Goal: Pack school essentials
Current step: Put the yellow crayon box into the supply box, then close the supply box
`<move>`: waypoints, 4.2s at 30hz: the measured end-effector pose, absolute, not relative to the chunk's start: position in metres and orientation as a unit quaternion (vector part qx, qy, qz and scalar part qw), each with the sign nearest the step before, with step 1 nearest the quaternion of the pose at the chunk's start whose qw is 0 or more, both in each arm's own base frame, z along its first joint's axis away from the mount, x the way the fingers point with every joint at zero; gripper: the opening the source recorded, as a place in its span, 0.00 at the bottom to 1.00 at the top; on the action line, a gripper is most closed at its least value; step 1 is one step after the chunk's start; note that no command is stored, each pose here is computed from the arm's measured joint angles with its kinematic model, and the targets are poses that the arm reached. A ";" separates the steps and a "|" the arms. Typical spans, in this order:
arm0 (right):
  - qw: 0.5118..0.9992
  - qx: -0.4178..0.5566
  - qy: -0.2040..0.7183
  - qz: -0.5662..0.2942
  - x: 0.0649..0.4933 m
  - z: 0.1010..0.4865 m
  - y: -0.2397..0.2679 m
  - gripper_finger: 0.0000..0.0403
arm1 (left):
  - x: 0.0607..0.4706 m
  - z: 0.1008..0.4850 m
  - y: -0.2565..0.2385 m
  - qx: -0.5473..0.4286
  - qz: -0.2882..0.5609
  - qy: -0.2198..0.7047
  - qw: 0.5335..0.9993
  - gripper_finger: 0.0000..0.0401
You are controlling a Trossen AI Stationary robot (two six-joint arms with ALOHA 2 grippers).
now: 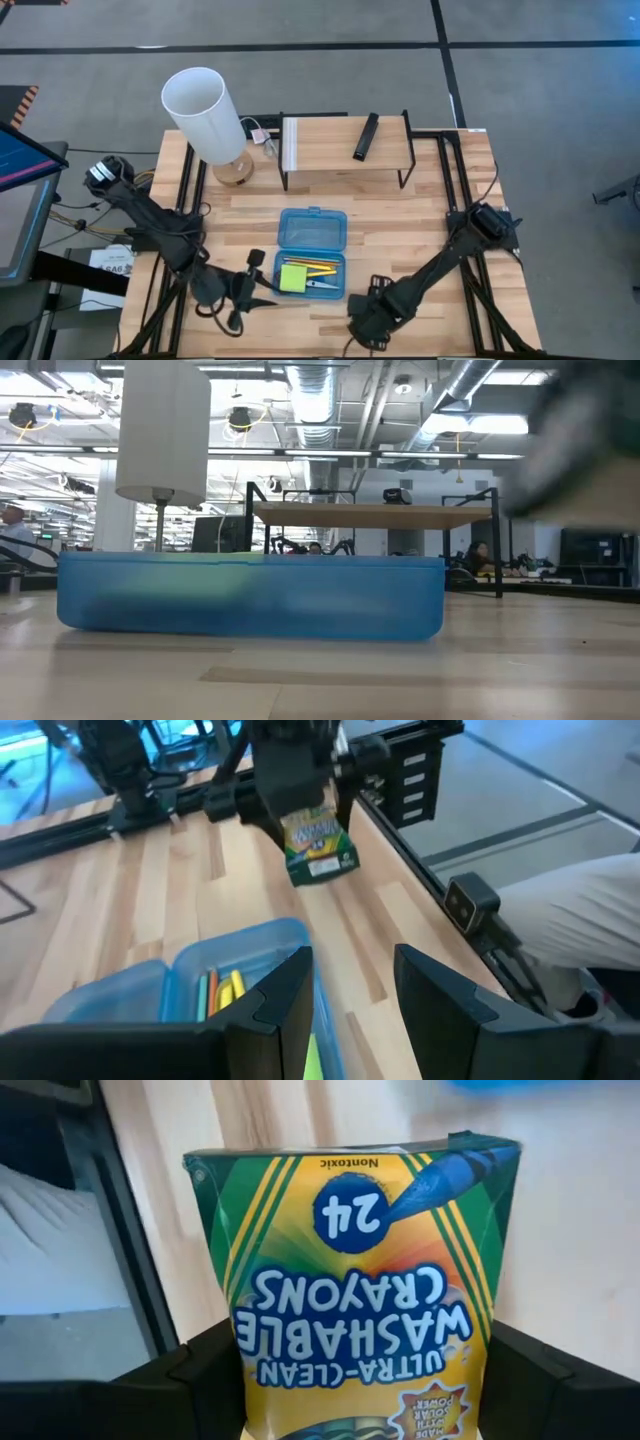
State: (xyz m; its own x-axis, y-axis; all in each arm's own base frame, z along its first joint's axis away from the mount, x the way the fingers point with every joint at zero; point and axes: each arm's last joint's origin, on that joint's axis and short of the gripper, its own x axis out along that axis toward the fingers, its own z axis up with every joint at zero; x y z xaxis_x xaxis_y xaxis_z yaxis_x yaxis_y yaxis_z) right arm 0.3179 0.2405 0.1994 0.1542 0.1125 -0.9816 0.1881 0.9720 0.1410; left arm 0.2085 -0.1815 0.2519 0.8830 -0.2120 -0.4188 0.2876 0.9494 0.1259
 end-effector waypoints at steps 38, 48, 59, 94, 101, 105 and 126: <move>0.821 0.088 0.564 0.017 0.430 0.182 0.136 0.77 | 0.141 0.225 -0.138 -0.019 -0.090 0.108 0.990 0.32; 0.822 0.111 0.558 0.035 0.434 0.184 0.129 0.83 | 0.142 0.225 -0.138 -0.017 -0.090 0.108 0.990 0.32; 0.811 0.085 0.577 0.048 0.430 0.184 0.123 0.93 | 0.142 0.225 -0.139 -0.017 -0.090 0.108 0.990 0.32; 0.970 0.125 0.203 0.045 0.314 0.243 0.108 0.90 | 0.143 0.217 -0.132 0.000 -0.033 0.132 0.991 0.32; 0.953 0.111 0.282 -0.031 0.309 0.227 0.091 0.83 | 0.140 0.189 -0.114 -0.019 0.043 0.213 0.976 0.32; 0.932 0.102 0.338 -0.078 0.304 0.216 0.078 0.70 | 0.134 0.161 -0.103 -0.041 0.058 0.218 0.973 0.32; 0.902 0.185 0.350 -0.173 0.262 0.136 0.028 0.01 | 0.137 0.121 -0.055 -0.102 0.164 0.261 0.946 0.32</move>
